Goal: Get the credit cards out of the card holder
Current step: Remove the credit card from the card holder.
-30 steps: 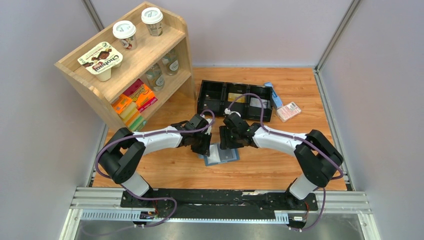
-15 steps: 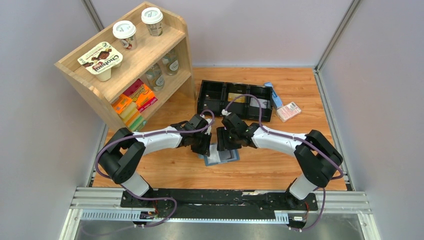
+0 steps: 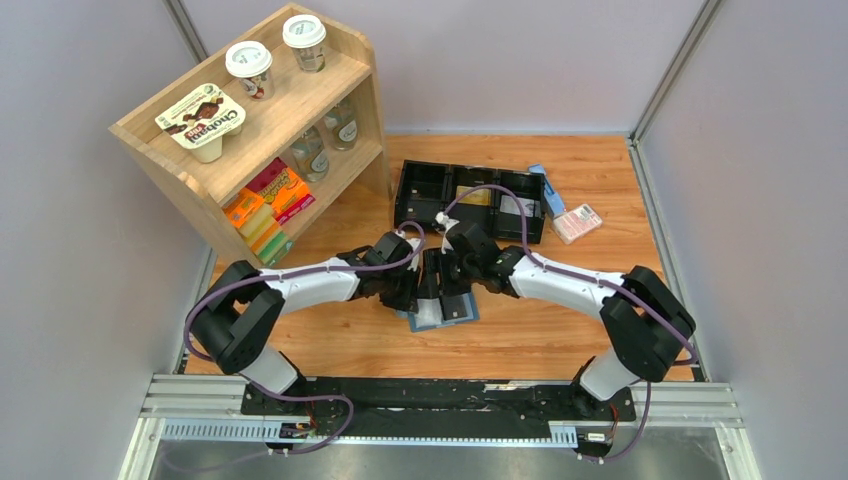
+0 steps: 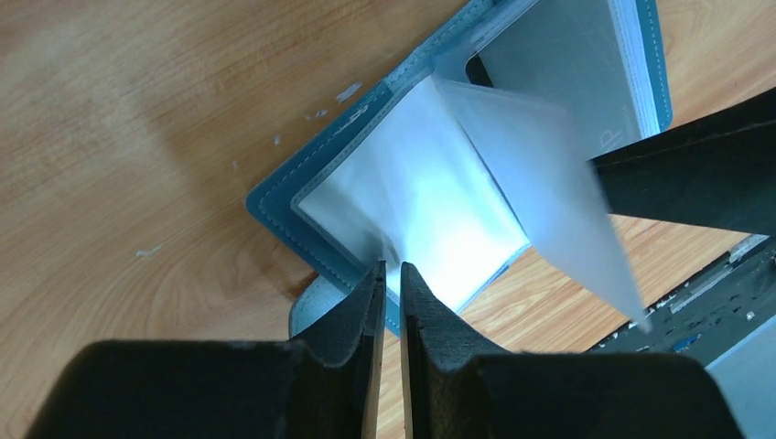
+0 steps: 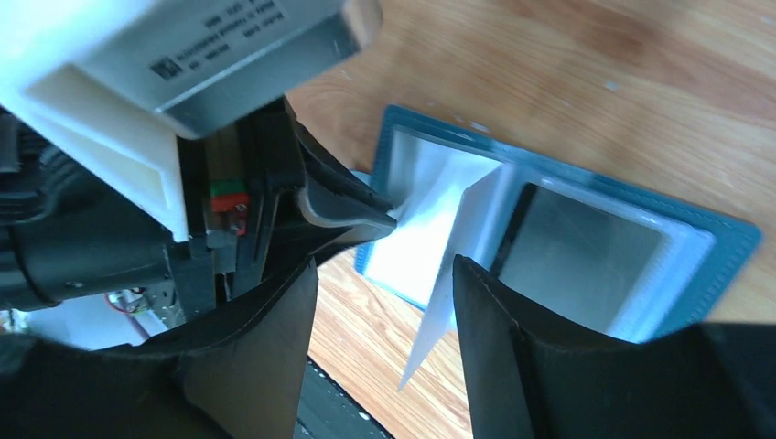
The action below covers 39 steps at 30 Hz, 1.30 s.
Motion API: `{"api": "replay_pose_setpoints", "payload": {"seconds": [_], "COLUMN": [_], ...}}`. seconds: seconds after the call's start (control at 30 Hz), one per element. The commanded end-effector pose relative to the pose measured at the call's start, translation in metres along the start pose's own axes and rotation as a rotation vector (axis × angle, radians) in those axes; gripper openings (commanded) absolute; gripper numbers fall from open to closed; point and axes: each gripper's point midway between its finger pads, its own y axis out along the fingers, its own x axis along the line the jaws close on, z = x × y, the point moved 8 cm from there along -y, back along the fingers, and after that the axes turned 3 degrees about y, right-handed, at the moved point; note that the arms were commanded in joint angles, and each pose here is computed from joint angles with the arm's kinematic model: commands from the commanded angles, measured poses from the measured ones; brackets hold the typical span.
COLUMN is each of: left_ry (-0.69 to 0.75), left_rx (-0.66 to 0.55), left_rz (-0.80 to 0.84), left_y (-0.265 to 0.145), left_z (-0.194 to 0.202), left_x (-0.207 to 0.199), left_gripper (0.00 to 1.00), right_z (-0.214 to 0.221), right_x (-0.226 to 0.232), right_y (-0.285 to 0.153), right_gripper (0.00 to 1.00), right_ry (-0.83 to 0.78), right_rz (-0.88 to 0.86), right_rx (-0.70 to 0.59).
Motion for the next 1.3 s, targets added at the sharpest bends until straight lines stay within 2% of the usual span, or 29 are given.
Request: {"api": "replay_pose_setpoints", "payload": {"seconds": [0.0,0.33,0.63,0.93,1.13,1.27], "left_ry": [-0.033,-0.156,-0.162,-0.189,-0.207,-0.251], "left_rx": [-0.051,-0.22,-0.345,-0.373,-0.311,-0.235], "left_rz": [-0.065,-0.129,-0.063,0.07,0.165,0.197], "left_y": [-0.012,-0.045,-0.08,-0.091,-0.075,-0.054], "left_z": [0.007,0.008,-0.016,-0.047,-0.064,-0.065], "left_x": [0.008,0.021,0.003,-0.024,-0.038,-0.04], "left_gripper": [0.2,0.27,0.3,0.33,0.34,0.34], "right_z": [0.0,0.017,-0.004,-0.021,-0.016,-0.009], "right_x": [0.013,-0.003,0.007,-0.009,-0.043,-0.056], "right_y": [0.014,0.051,0.028,-0.01,-0.023,-0.025], "right_gripper": [0.58,0.55,0.54,0.52,0.49,0.45], "right_ry": [0.007,0.061,-0.038,-0.1,-0.026,0.006], "right_rz": [-0.153,-0.165,-0.115,0.055,0.148,0.149], "right_rx": [0.008,0.094,0.013,-0.137,-0.152,-0.137]}}
